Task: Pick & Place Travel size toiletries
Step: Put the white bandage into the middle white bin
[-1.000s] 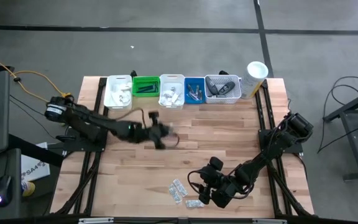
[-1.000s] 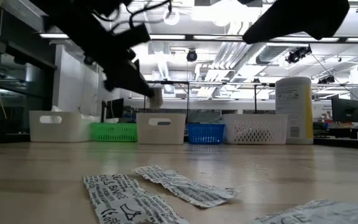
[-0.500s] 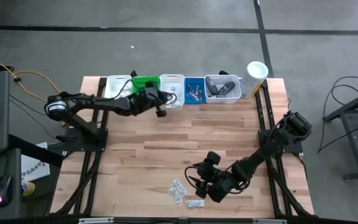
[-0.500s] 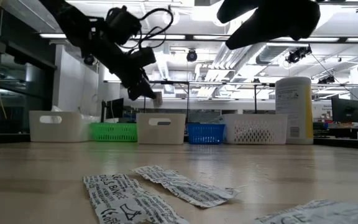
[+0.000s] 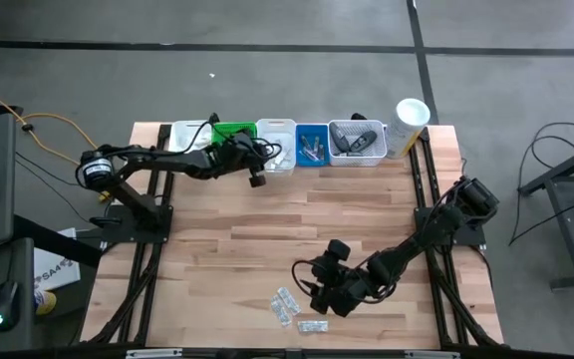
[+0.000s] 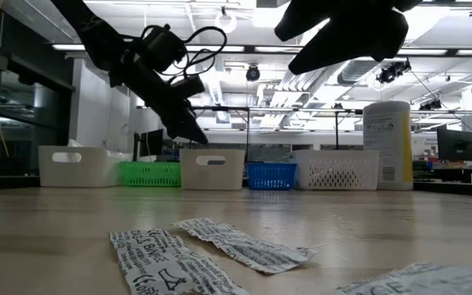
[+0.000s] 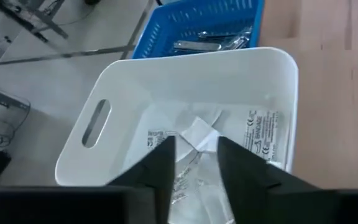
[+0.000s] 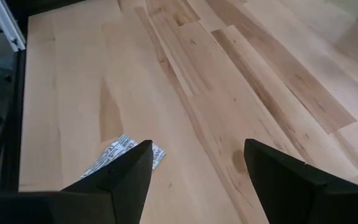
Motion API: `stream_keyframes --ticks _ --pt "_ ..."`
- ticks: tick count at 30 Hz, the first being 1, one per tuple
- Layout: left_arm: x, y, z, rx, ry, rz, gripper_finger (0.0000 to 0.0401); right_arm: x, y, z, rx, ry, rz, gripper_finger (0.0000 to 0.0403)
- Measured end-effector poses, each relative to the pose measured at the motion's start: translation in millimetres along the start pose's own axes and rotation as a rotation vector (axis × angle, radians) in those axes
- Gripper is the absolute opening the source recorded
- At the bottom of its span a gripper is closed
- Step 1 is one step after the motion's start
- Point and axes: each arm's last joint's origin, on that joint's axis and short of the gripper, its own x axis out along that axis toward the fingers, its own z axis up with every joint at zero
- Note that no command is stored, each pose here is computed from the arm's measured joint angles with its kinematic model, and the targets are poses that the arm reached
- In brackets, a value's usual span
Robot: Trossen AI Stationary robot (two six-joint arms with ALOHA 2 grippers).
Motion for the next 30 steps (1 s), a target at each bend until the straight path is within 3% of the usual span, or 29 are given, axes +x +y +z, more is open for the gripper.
stream_keyframes --ticks 4,8,16,23,30 --pt "-2.5 2.3 2.2 -0.044 -0.006 0.022 0.0165 -2.0 2.7 -1.2 0.009 -0.004 0.013 0.0246" --pt "-10.1 4.0 4.4 -0.118 0.037 -0.001 0.0185 -5.4 5.8 -4.7 0.014 0.0 0.024 0.0246" --pt "-53.7 -16.5 24.5 -0.146 0.06 -0.149 0.0163 -7.4 9.7 -8.7 -0.075 0.077 0.109 0.0246" --pt "-94.4 -39.1 37.0 -0.153 0.029 -0.259 0.0131 -11.3 16.7 -15.8 0.068 0.293 0.291 0.0246" --pt "-114.3 -62.9 40.5 -0.092 0.026 -0.356 0.0116 -20.6 24.2 -24.9 -0.2 0.28 0.364 0.0246"
